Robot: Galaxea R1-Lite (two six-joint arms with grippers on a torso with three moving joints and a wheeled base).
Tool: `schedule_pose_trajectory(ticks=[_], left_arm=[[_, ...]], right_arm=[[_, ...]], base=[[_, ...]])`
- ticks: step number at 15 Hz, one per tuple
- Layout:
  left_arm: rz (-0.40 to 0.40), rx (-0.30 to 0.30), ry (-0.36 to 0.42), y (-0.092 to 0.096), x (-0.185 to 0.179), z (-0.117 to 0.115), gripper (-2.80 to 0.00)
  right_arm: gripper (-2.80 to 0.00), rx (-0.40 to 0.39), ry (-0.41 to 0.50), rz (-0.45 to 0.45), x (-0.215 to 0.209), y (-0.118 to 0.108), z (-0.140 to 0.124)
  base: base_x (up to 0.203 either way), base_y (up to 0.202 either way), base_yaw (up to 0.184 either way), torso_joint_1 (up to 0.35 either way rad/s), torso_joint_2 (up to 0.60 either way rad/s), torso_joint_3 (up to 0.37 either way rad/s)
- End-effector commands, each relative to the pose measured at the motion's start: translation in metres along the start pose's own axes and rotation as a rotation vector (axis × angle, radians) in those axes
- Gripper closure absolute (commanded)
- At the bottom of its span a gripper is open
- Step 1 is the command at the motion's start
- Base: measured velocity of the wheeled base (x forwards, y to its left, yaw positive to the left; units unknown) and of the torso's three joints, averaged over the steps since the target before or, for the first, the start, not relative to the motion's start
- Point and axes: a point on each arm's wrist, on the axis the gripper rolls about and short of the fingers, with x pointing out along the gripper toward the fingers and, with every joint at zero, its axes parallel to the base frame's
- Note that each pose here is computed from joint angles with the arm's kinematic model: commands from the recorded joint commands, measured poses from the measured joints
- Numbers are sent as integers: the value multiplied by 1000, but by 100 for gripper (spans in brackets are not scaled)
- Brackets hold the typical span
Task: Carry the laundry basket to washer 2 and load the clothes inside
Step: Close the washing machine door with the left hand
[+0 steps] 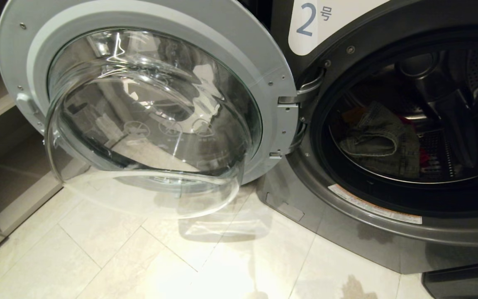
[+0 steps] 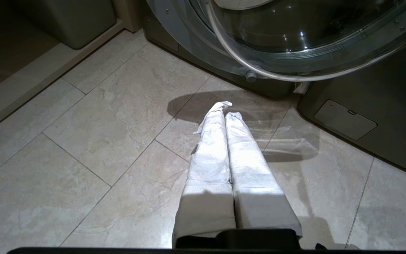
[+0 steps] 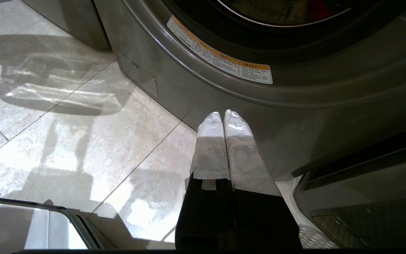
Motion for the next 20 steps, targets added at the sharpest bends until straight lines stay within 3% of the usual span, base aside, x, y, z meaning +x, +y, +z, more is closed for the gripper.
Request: schedule_pose_trajectory(ticks=[1, 9, 20], left_arm=[[2, 1, 39, 0, 2, -11, 0], [3, 1, 39, 0, 2, -11, 0], [3, 1, 39, 0, 2, -11, 0]], right_arm=[[0, -9, 3, 1, 0, 0, -1], [0, 17, 6, -14, 0, 0, -1], [0, 14, 5, -14, 0, 0, -1]], base=[[0, 0, 0, 0, 0, 0], [0, 0, 0, 0, 0, 0], [-1, 6, -153, 2, 2, 2]])
